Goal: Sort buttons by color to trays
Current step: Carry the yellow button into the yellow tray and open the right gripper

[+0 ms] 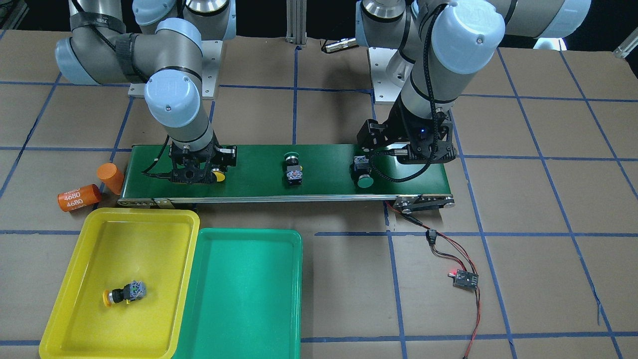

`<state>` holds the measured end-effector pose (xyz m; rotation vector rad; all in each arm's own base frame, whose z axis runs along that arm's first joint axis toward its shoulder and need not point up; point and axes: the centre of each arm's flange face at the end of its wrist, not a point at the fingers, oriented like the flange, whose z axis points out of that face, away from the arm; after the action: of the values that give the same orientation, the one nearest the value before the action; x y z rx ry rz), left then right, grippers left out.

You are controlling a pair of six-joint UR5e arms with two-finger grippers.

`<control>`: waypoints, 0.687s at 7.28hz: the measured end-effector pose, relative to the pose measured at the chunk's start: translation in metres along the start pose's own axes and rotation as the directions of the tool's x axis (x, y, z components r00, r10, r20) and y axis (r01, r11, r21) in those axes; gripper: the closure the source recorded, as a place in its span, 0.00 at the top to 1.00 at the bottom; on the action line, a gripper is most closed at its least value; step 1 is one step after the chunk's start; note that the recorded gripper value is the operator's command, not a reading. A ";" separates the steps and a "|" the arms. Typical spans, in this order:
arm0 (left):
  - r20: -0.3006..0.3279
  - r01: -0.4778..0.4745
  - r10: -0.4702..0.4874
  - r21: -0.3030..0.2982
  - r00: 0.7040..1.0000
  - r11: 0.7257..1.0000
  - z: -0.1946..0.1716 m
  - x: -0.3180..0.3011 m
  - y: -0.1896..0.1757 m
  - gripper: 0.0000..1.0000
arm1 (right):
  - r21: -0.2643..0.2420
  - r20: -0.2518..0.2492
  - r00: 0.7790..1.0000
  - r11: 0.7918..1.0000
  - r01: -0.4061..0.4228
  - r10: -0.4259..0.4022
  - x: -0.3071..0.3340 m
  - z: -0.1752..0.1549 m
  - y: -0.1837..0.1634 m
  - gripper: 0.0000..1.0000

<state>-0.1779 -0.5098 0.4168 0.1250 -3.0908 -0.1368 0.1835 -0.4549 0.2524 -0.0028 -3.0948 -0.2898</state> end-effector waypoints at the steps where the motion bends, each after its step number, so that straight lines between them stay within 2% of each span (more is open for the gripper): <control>1: 0.007 -0.007 0.007 0.019 1.000 1.000 -0.010 0.002 -0.006 1.00 | 0.006 -0.001 1.000 1.000 -0.005 0.005 0.002 -0.003 0.000 0.00; 3: 0.010 -0.009 0.008 0.038 1.000 0.999 -0.019 0.004 -0.011 1.00 | 0.050 0.009 0.999 0.998 -0.038 0.037 0.017 -0.022 -0.008 0.00; 5: 0.009 -0.004 0.003 0.044 1.000 0.999 -0.022 0.005 -0.011 1.00 | 0.125 0.037 0.994 0.986 -0.107 0.103 0.051 -0.060 -0.034 0.00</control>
<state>-0.1807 -0.5232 0.4377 0.1206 -3.1040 -0.0702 0.1344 -0.4991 0.3068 -0.1678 -3.1233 -0.0899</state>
